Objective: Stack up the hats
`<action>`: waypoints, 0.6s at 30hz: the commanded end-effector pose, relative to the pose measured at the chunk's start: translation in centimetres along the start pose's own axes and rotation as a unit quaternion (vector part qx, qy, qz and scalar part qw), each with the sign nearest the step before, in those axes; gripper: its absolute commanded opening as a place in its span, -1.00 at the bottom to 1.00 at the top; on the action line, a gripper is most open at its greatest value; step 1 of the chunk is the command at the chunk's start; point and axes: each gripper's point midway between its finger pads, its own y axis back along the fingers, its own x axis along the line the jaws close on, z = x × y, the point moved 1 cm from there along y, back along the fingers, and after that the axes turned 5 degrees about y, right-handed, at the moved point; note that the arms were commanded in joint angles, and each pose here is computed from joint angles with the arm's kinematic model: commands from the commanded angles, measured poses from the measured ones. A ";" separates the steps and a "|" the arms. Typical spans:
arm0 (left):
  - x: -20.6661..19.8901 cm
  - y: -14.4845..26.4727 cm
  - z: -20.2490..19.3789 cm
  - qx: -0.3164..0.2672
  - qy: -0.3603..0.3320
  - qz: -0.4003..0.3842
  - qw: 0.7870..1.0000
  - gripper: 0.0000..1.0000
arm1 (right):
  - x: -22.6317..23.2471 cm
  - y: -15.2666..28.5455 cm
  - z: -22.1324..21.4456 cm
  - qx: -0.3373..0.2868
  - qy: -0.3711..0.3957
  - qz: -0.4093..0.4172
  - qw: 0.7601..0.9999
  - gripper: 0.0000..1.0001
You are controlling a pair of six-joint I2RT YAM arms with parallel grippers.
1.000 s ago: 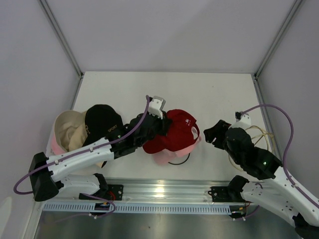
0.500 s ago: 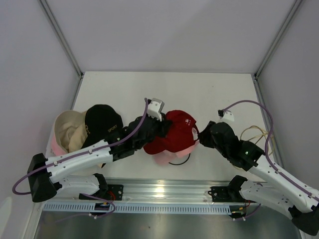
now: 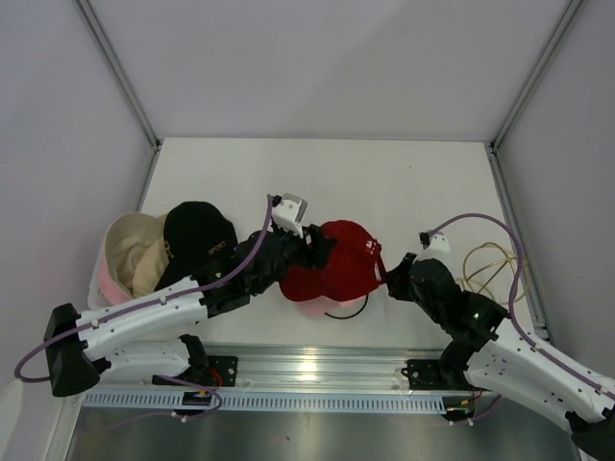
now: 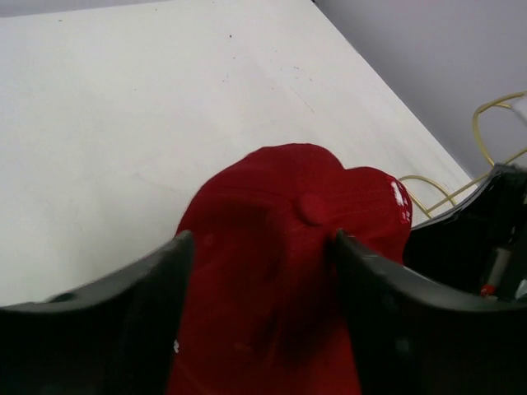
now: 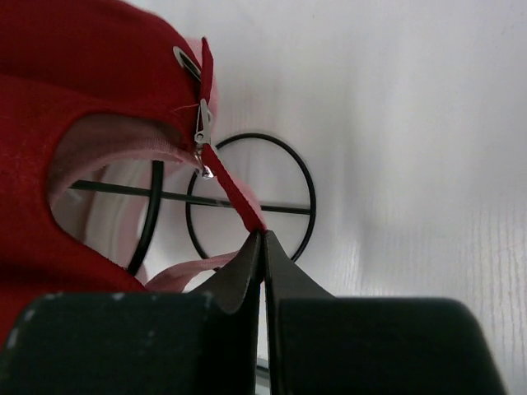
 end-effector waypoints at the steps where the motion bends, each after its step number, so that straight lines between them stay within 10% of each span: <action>1: 0.2 1.1 2.6 -0.040 0.009 0.014 0.999 0.54 | -1.3 -1.1 -1.5 -0.009 0.025 -0.015 1.000 -1.00; 4: 2.2 2.3 5.2 -0.071 0.009 0.080 0.994 0.97 | -1.5 -1.4 -1.7 -0.014 0.027 -0.017 0.999 -1.00; 12: 10.3 6.6 11.0 -0.132 0.048 0.243 0.960 0.99 | -2.0 -2.8 -2.5 -0.003 0.063 -0.035 0.997 -1.00; 18: 19.3 11.9 12.4 -0.171 0.082 0.416 0.889 0.99 | -2.8 -3.4 -3.7 0.007 0.079 -0.051 0.996 -1.00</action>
